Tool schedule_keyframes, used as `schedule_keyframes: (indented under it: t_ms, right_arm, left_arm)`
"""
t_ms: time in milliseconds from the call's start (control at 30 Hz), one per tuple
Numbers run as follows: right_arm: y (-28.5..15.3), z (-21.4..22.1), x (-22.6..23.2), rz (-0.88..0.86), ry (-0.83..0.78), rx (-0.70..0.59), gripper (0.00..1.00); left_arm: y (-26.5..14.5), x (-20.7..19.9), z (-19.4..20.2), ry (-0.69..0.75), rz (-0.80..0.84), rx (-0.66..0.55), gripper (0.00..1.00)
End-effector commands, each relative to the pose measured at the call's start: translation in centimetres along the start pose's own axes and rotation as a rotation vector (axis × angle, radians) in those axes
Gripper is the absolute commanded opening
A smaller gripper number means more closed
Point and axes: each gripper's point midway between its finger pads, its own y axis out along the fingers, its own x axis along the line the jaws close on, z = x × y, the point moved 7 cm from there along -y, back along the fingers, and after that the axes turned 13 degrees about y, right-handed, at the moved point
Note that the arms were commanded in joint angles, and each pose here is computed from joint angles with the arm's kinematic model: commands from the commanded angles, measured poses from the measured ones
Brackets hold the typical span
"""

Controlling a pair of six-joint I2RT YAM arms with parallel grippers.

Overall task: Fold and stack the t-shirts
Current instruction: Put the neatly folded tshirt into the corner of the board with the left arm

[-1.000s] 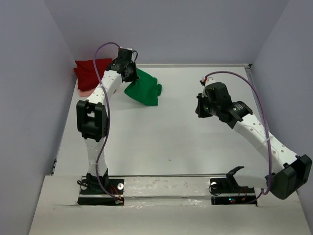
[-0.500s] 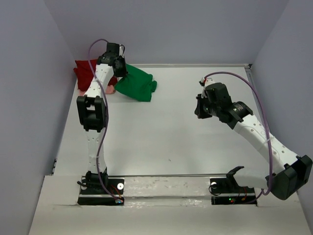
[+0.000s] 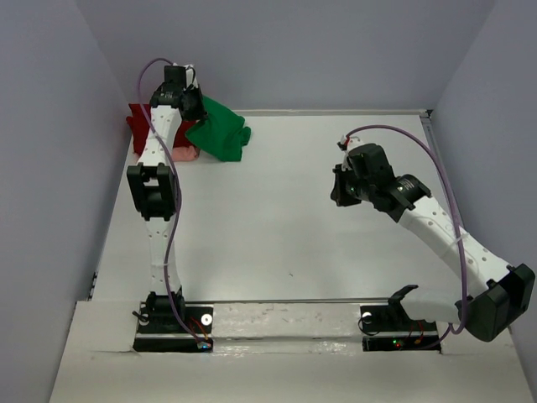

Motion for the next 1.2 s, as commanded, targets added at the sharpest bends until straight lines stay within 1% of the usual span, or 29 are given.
schedule_keyframes:
  t_ms: [0, 133, 367, 600, 667, 767, 933, 1167]
  right_arm:
    - [0.1, -0.2, 0.7, -0.024, -0.007, 0.002, 0.0]
    - [0.6, 0.2, 0.8, -0.012, -0.008, 0.018, 0.0]
    - [0.4, 0.5, 0.8, 0.002, -0.008, 0.032, 0.0]
    - [0.4, 0.6, 0.7, 0.011, -0.001, 0.037, 0.0]
    - [0.6, 1.0, 0.5, 0.021, -0.002, 0.05, 0.0]
    - [1.0, 1.5, 0.2, 0.032, 0.0, 0.073, 0.0]
    - [0.9, 1.8, 0.3, 0.027, -0.01, 0.081, 0.0]
    - [1.2, 1.7, 0.4, 0.034, -0.019, 0.099, 0.0]
  left_arm:
    - [-0.4, -0.1, -1.7, 0.05, 0.073, -0.074, 0.0]
    - [-0.6, 0.6, -2.4, 0.062, 0.076, -0.114, 0.0]
    - [-2.4, 0.8, -4.8, 0.133, 0.025, -0.233, 0.0]
    - [-3.5, 1.3, -6.2, 0.2, -0.029, -0.283, 0.0]
    - [-3.7, 1.3, -6.6, 0.238, -0.028, -0.299, 0.0]
    - [-4.7, 3.3, -7.3, 0.239, -0.082, -0.323, 0.0]
    - [-5.7, 4.6, -8.0, 0.273, -0.127, -0.348, 0.0]
    - [-7.5, 6.5, -9.3, 0.286, -0.187, -0.421, 0.0]
